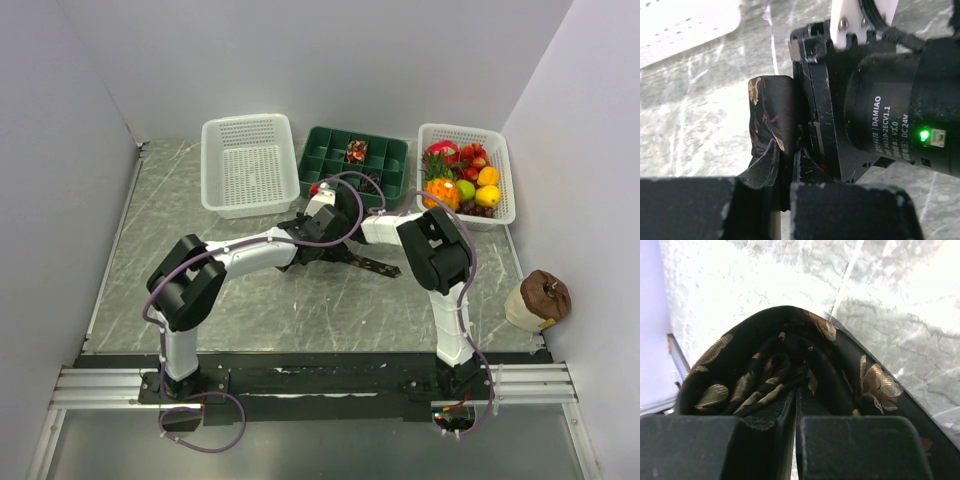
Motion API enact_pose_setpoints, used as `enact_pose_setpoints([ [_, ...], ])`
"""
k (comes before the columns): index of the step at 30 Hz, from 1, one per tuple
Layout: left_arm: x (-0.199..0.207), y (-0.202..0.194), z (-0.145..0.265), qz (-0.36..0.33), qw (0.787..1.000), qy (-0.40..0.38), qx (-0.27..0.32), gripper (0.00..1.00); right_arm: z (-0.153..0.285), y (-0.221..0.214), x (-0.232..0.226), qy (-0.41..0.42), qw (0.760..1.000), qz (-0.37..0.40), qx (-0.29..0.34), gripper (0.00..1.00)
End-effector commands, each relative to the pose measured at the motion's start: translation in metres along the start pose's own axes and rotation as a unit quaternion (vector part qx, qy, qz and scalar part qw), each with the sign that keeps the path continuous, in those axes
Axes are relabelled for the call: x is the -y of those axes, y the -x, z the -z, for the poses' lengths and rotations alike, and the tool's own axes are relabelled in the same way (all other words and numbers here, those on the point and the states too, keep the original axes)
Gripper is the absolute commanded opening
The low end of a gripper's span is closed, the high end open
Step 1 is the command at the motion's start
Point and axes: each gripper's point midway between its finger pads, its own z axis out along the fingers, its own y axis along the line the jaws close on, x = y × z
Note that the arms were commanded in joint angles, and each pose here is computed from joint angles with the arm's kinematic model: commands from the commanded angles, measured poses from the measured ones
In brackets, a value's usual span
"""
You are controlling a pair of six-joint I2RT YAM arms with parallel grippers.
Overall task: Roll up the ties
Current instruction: Roll the tie at the center of the board.
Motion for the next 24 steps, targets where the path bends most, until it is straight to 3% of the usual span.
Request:
enact_pose_setpoints([
  [1, 0.032, 0.021, 0.010, 0.048, 0.996, -0.071, 0.023, 0.02, 0.005, 0.016, -0.027, 0.063, 0.997, 0.015, 0.038, 0.08],
  [12, 0.012, -0.003, -0.023, 0.049, 0.999, -0.004, -0.008, 0.01, 0.055, 0.020, -0.022, 0.010, 0.997, 0.045, 0.063, 0.08],
  [24, 0.026, 0.010, -0.036, 0.040, 0.999, -0.023, -0.002, 0.01, 0.092, 0.034, 0.007, -0.064, 0.992, 0.058, 0.090, 0.08],
])
